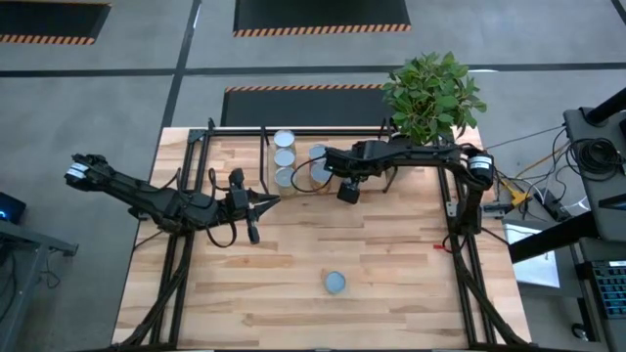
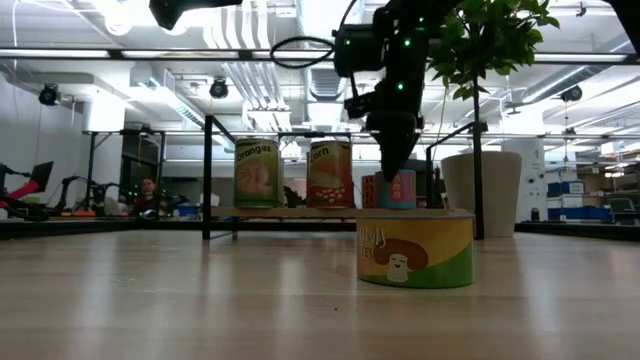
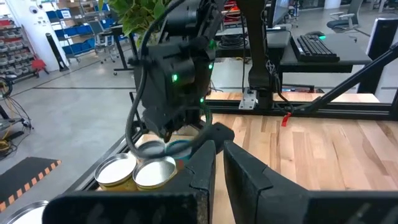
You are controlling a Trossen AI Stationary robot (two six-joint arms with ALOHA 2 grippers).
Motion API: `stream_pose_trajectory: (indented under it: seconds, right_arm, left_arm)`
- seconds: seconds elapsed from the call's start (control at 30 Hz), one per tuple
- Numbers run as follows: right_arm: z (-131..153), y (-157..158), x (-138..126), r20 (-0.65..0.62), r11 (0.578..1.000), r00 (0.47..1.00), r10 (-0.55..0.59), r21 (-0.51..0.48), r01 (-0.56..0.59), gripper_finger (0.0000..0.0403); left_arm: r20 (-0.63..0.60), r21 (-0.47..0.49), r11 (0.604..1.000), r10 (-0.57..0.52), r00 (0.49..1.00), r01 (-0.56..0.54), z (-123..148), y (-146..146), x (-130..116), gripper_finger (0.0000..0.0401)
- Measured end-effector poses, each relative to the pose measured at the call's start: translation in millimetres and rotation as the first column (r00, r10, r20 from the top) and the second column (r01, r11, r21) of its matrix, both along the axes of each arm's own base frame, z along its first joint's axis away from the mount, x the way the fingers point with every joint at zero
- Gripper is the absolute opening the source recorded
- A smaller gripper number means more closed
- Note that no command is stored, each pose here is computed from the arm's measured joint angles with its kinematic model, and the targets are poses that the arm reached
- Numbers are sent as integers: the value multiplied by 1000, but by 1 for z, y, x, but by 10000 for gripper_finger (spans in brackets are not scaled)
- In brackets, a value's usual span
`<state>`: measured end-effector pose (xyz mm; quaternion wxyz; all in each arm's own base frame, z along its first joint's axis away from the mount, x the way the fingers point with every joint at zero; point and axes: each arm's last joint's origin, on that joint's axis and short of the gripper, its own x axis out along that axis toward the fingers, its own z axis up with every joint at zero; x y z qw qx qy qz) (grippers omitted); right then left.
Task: Pick and place cans onto a shelf
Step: Put the canned mixed fruits on the shelf
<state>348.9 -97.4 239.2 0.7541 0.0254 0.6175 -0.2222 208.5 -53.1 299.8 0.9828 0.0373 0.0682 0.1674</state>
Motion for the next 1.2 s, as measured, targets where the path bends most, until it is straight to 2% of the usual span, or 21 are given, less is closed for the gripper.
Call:
stream_pose_trajectory:
  seconds: [0.23, 0.37, 0.47, 0.7, 0.73, 1.2]
  right_arm:
    - [29, 4, -12, 84, 1000, 996, 3, -21, -1, 330]
    - [40, 6, -18, 110, 999, 994, 25, -27, -23, 298]
    - [37, 6, -19, 89, 997, 993, 75, -26, -73, 236]
    - [16, 6, -18, 51, 989, 989, 142, -37, -140, 33]
    - [14, 6, -18, 54, 989, 988, 145, -42, -142, 23]
    - [-1, 3, -9, 93, 991, 988, 124, -68, -118, 17]
  left_arm:
    - [7, 6, 1000, -1, 1000, 1, 1, 0, 0, 15]
    - [8, 6, 1000, -1, 1000, 1, 1, 0, 0, 15]
    - [9, 6, 1000, -1, 1000, 1, 1, 0, 0, 15]
    - [10, 5, 1000, -1, 1000, 1, 1, 0, 0, 15]
    - [10, 5, 1000, -1, 1000, 1, 1, 0, 0, 15]
    - [11, 5, 1000, -1, 1000, 1, 1, 0, 0, 15]
